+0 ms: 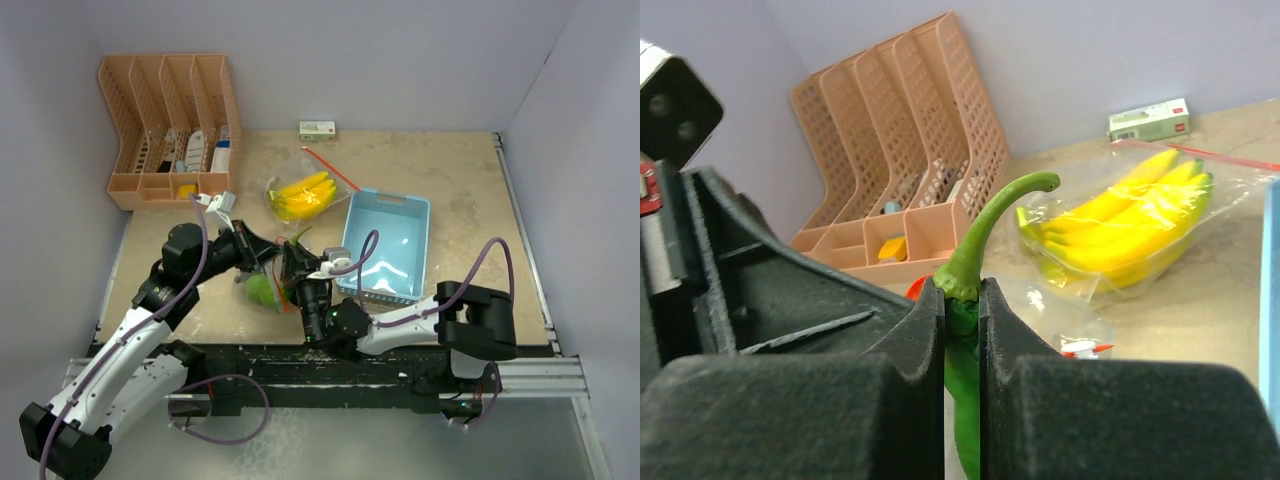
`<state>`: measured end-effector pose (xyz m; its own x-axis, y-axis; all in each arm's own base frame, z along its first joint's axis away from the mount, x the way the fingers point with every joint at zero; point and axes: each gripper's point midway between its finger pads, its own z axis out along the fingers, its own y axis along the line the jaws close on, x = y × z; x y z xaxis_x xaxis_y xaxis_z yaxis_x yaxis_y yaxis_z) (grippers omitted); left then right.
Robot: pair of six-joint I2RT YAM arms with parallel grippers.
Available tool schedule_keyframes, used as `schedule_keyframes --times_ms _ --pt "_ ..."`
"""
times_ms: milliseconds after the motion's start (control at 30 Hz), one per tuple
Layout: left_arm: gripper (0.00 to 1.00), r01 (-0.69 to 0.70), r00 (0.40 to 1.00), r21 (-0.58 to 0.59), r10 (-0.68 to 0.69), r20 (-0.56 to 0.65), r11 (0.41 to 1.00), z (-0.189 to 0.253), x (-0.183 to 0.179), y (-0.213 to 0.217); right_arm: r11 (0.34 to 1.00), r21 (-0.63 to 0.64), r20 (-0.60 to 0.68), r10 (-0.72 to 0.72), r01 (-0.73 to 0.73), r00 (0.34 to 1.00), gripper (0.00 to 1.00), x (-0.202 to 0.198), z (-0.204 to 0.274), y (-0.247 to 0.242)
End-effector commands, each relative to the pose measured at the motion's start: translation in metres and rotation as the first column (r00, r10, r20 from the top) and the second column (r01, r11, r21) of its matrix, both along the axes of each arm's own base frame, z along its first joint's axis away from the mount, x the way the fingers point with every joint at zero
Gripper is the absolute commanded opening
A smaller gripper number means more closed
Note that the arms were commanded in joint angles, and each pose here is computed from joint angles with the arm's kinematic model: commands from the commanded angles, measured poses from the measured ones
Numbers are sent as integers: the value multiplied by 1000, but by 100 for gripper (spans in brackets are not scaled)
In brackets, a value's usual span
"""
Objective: Place the food in the zip-top bag and seal the zipper
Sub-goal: Place the fake vegetable in the zipper food storage bag.
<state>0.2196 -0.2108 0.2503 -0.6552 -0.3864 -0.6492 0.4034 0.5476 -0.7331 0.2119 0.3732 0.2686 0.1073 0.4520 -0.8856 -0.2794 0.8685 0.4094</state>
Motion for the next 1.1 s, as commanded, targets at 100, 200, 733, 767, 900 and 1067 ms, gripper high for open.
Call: schedule_keyframes --times_ms 100,200,733,767,900,1067 --pt "0 11 993 -77 -2 116 997 42 0 -3 958 288 -2 0 0 1000 0 -16 36 -33" --pt "0 12 993 -81 -3 117 997 43 2 -4 971 222 37 78 -84 996 0 -31 30 -22" --pt "0 31 986 -105 -14 165 994 64 4 -7 940 1 -95 341 -342 935 0 -60 -29 32" --pt "0 30 984 -107 -11 176 994 69 4 -7 940 8 -113 341 -342 933 0 -60 -33 32" --pt "0 31 978 -110 -7 210 993 83 2 -5 949 -2 -176 310 -315 934 0 -58 -52 26" --pt "0 46 977 -119 -20 211 992 86 -2 -6 959 -26 -215 269 -281 939 0 -43 -62 22"
